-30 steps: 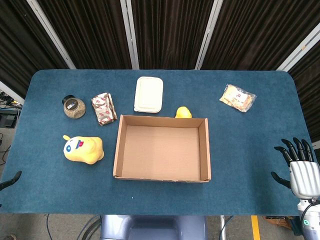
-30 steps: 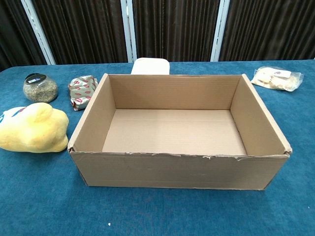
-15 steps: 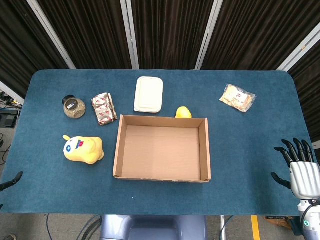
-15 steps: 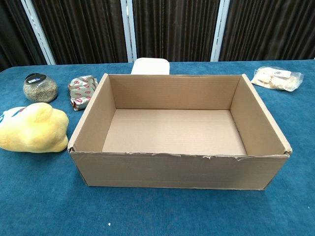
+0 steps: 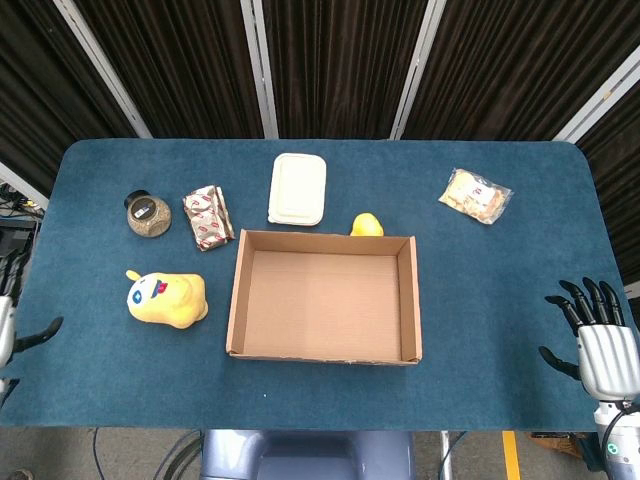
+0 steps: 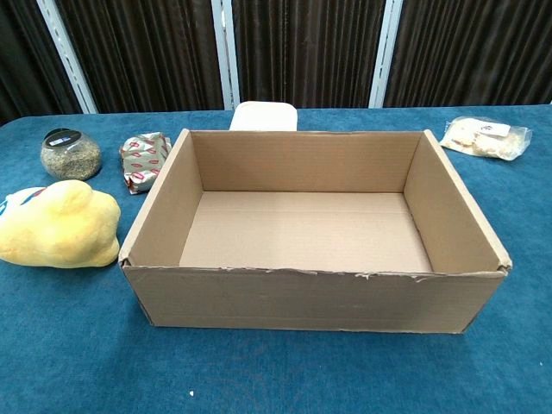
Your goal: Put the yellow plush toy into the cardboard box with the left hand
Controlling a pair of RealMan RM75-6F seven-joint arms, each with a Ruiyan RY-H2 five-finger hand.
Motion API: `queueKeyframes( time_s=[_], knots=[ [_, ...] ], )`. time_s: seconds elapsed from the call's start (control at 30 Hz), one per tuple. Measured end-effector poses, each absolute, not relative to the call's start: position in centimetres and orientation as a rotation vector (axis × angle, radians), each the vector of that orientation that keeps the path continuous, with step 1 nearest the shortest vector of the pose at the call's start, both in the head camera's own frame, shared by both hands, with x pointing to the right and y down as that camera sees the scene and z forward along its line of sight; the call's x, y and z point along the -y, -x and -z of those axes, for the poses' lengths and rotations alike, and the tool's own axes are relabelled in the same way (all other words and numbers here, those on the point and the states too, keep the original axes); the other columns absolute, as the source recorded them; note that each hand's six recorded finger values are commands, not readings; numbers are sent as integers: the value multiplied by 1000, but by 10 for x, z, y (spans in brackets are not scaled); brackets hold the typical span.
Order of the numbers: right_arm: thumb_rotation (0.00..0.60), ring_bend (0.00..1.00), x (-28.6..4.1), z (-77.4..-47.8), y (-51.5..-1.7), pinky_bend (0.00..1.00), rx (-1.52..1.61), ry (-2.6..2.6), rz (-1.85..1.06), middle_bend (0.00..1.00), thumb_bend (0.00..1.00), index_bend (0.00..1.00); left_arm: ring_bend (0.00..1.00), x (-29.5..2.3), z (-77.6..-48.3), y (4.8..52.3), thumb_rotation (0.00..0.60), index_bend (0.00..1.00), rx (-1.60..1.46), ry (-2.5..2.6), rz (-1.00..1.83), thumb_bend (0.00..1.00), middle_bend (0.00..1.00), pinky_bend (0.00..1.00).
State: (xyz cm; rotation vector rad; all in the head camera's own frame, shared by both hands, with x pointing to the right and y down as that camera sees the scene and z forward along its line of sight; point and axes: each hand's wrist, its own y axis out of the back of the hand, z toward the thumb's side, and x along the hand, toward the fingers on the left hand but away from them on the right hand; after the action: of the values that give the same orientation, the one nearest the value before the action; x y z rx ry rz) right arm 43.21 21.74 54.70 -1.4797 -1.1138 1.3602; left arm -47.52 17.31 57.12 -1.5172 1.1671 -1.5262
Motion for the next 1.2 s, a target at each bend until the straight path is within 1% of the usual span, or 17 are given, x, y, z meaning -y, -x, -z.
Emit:
queueKeyframes(
  time_s=[0.13,0.27,0.43,0.63,0.73,0.87,1.2],
  knots=[
    [600,44,-218,-546,-433,0,1118,1483,-1357,145,18,278,0,-151,-591,446,600,0,-1126,1600,1493,197,0,222],
    [600,45,-218,-546,-433,0,1125,1487,-1352,145,18,278,0,-140,-613,412,600,0,-1071,1680,1469,198,0,220],
    [600,45,-216,-546,-432,0,1122,1491,-1346,145,18,278,0,-138,-637,381,600,0,-1005,1743,1458,197,0,220],
    [600,44,-215,-547,-433,0,1121,1491,-1347,145,19,278,0,-146,-658,361,600,0,-936,1805,1466,196,0,217],
    [600,45,-214,-548,-434,0,1123,1493,-1350,145,18,278,0,-151,-659,356,600,0,-906,1820,1457,197,0,216],
    [600,45,-215,-547,-434,0,1125,1488,-1352,144,18,278,0,-157,-654,354,600,0,-885,1834,1443,198,0,218],
    [600,45,-215,-548,-435,0,1124,1475,-1365,144,18,278,0,-166,-620,365,600,0,-886,1801,1417,197,0,224]
  ],
)
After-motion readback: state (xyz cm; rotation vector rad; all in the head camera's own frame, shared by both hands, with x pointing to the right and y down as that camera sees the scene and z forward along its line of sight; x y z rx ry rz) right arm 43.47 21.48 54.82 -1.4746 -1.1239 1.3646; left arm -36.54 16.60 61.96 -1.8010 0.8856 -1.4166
